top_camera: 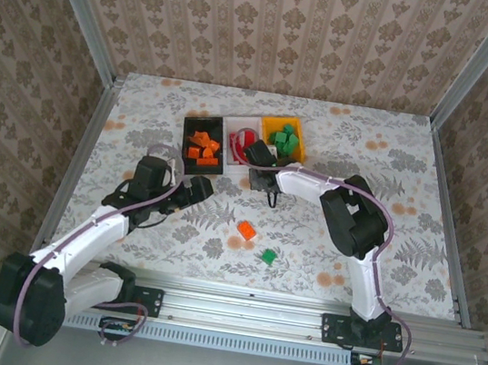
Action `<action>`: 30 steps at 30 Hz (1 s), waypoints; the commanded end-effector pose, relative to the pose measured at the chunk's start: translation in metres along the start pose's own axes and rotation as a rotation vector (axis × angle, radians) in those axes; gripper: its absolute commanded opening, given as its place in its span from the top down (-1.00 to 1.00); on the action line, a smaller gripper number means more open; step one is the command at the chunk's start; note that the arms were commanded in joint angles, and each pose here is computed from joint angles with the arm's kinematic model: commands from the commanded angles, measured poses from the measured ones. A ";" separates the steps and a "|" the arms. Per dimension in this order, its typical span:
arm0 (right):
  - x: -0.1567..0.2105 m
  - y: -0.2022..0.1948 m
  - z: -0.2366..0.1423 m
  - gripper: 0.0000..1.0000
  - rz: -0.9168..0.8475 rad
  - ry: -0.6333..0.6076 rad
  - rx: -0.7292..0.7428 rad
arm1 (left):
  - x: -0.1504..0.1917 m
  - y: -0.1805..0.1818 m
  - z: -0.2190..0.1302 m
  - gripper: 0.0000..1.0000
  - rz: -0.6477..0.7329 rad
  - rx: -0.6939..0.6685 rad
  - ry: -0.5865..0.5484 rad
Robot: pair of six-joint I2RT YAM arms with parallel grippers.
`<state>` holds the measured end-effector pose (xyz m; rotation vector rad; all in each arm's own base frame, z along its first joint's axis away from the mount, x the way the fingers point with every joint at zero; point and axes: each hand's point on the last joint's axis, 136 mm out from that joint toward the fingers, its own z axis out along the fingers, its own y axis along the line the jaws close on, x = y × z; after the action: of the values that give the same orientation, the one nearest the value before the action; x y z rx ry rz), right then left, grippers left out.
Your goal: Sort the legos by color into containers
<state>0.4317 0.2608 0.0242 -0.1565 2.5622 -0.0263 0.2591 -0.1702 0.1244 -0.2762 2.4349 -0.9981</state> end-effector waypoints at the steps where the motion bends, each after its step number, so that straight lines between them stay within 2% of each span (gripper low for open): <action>1: -0.001 -0.003 0.002 0.19 0.008 -0.034 0.042 | 0.004 0.007 -0.002 -1.00 0.004 -0.013 0.014; 8: 0.005 -0.007 -0.017 0.34 0.014 -0.064 0.046 | 0.006 0.011 -0.002 -1.00 -0.004 -0.012 0.013; 20: 0.019 -0.003 -0.082 0.36 0.007 -0.113 -0.025 | 0.010 0.007 0.000 -0.99 0.003 0.019 0.006; 25: 0.004 -0.006 -0.111 0.36 0.024 -0.165 -0.057 | 0.014 0.001 0.009 -1.00 0.014 0.022 0.036; 30: -0.032 0.006 -0.135 0.36 0.010 -0.229 -0.095 | 0.006 0.003 0.004 -1.00 0.014 0.002 -0.004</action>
<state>0.3753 0.2639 0.1268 -0.1667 2.3809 0.1028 0.2495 -0.1744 0.1063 -0.2600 2.4762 -1.0022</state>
